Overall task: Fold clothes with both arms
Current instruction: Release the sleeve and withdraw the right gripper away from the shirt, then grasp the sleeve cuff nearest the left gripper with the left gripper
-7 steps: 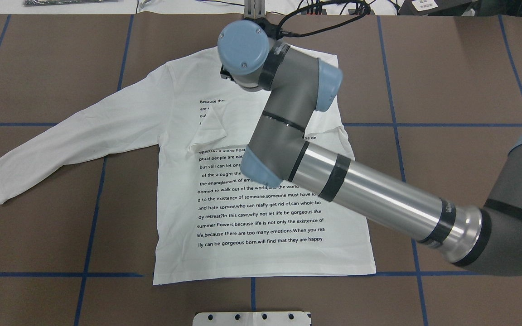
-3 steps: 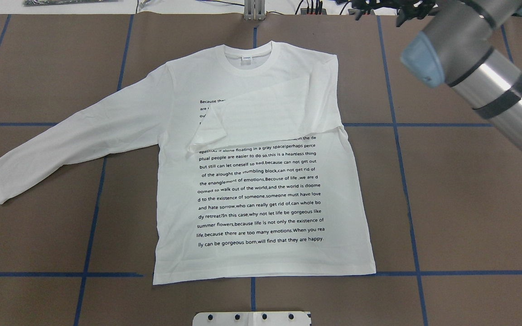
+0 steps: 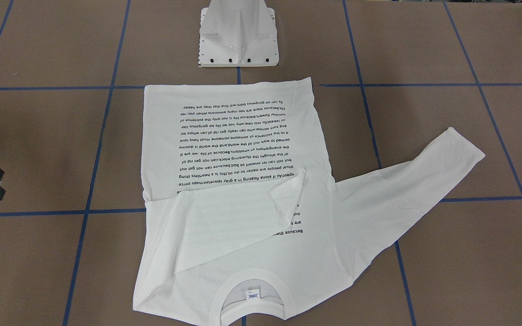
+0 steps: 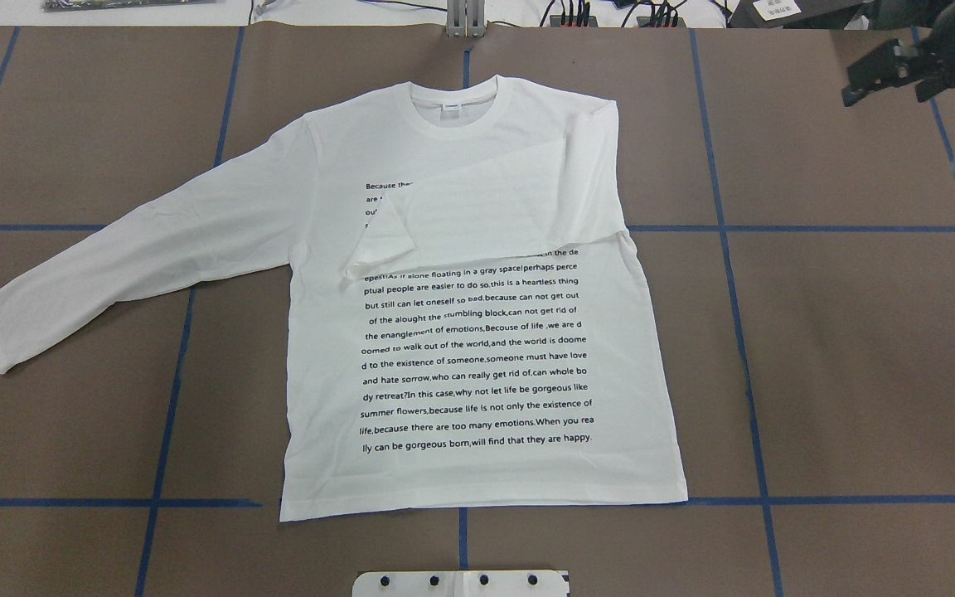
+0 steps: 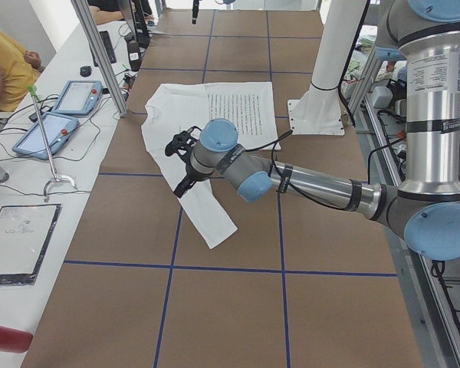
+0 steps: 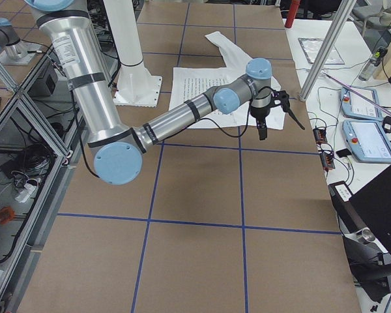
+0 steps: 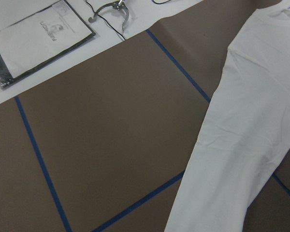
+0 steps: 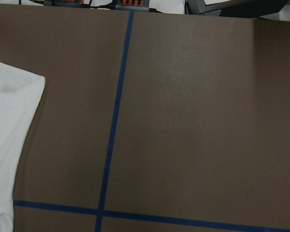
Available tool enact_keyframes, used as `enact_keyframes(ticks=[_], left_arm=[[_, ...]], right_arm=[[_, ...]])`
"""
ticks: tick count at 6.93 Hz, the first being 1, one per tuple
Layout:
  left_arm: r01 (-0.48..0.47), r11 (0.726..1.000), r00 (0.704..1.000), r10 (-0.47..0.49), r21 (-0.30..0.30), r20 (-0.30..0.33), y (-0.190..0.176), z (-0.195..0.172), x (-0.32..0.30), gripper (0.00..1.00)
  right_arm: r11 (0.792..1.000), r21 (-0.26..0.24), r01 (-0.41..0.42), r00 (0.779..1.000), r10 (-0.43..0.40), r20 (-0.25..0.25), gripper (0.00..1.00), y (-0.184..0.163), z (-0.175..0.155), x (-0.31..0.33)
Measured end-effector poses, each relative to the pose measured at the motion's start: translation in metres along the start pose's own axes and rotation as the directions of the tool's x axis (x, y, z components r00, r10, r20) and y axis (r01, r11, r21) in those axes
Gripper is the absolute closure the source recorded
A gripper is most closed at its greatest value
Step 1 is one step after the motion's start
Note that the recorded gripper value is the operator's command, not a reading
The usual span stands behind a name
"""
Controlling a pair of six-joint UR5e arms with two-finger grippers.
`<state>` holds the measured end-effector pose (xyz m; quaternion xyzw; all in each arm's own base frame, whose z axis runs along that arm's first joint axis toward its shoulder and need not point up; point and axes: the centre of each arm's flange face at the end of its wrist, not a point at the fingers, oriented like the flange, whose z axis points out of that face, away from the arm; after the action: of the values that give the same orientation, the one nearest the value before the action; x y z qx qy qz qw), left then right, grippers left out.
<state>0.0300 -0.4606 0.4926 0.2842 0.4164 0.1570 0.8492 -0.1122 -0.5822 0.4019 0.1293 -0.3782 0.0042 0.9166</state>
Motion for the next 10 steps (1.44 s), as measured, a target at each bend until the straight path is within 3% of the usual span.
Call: enact_keyframes(ticks=[1,3,5,8,10], left_arm=[[0.062,0.998,0.998,-0.062,-0.011,0.016,0.020,0.025,0.010,0.02],[0.157,0.987,0.986,-0.157,0.020,0.050,0.075,0.073,-0.004,0.03],[0.197,0.980,0.978,-0.199,0.036,0.059,0.118,0.111,-0.017,0.03],[0.249,0.969,0.968,-0.249,0.001,0.042,0.140,0.169,0.036,0.03],[0.249,0.968,0.967,-0.249,-0.005,0.058,0.151,0.188,0.057,0.15]], right_arm=[[1.000,-0.006,0.002,1.000,-0.002,-0.016,0.00,0.035,-0.008,0.031],[1.000,-0.008,-0.009,1.000,0.009,-0.028,0.00,0.069,-0.019,0.050],[1.000,-0.007,-0.015,0.999,0.015,-0.031,0.00,0.074,-0.022,0.052],[1.000,-0.007,-0.017,0.999,0.017,-0.032,0.00,0.075,-0.022,0.053],[1.000,-0.009,-0.019,0.999,0.019,-0.034,0.00,0.075,-0.020,0.054]])
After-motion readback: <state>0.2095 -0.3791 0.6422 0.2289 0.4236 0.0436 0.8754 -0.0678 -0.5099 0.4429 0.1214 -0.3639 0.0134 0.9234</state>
